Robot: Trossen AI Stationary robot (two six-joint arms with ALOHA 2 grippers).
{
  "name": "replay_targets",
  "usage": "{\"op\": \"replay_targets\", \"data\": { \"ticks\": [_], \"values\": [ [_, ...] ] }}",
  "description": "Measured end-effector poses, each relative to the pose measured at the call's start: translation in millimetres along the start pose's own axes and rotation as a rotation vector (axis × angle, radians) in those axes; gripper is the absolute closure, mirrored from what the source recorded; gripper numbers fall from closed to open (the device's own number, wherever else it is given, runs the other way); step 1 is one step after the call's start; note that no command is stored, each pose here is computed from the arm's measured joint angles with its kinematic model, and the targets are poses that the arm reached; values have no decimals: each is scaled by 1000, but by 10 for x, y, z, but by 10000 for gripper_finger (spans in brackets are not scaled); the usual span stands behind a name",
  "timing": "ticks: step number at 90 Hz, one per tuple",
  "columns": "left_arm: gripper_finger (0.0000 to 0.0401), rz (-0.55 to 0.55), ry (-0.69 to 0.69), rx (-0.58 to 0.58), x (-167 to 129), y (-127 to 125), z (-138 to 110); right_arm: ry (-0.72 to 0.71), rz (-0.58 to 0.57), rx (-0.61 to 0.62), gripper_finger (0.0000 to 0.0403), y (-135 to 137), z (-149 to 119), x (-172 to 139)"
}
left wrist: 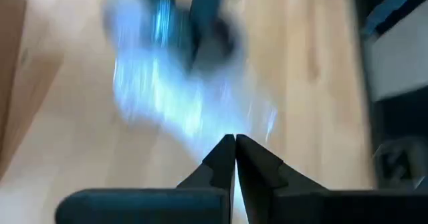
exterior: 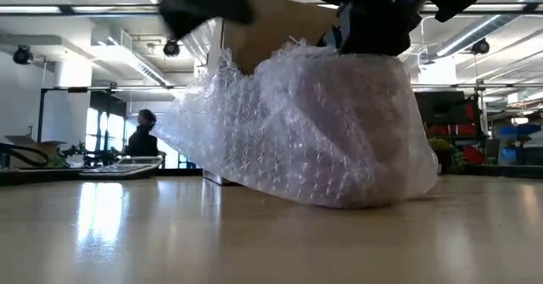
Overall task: Wrap mug
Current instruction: Wrap the purple mug with the bubble wrap
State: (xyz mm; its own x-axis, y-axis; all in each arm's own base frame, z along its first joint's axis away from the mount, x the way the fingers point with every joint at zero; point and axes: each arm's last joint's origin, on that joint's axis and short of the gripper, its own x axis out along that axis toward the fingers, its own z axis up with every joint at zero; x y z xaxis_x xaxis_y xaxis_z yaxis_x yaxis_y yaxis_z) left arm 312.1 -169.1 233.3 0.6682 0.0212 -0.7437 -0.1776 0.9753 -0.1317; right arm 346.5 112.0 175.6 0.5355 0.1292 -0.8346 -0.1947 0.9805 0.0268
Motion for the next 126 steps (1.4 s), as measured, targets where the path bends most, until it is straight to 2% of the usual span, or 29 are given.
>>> {"op": "replay_targets", "data": {
  "ticks": [7,17,31,40,54,70,87,101,115,126],
  "values": [
    [401,25,11,2,141,13,-164,0,0,0,403,0,1,-1],
    [401,-23,-85,-3,335,55,-260,0,0,-2,403,0,0,1],
    [401,-107,-306,10,372,54,-59,6,-1,-3,403,0,-7,25],
    [401,-122,-371,39,356,58,42,15,-1,-4,403,2,-18,58],
    [401,-93,-363,-32,529,198,63,12,18,-4,403,6,-17,89],
    [401,-107,-375,-74,679,228,47,21,24,-12,403,8,-21,44],
    [401,-90,-365,-77,715,258,15,88,39,57,403,1,61,-289],
    [401,-87,-367,-61,698,262,18,88,42,58,403,6,187,-530],
    [401,-89,-371,-52,696,261,20,8,66,51,403,22,242,-396],
    [401,-92,-374,-52,695,261,22,88,39,31,403,-3,104,-114]
  ]
}}
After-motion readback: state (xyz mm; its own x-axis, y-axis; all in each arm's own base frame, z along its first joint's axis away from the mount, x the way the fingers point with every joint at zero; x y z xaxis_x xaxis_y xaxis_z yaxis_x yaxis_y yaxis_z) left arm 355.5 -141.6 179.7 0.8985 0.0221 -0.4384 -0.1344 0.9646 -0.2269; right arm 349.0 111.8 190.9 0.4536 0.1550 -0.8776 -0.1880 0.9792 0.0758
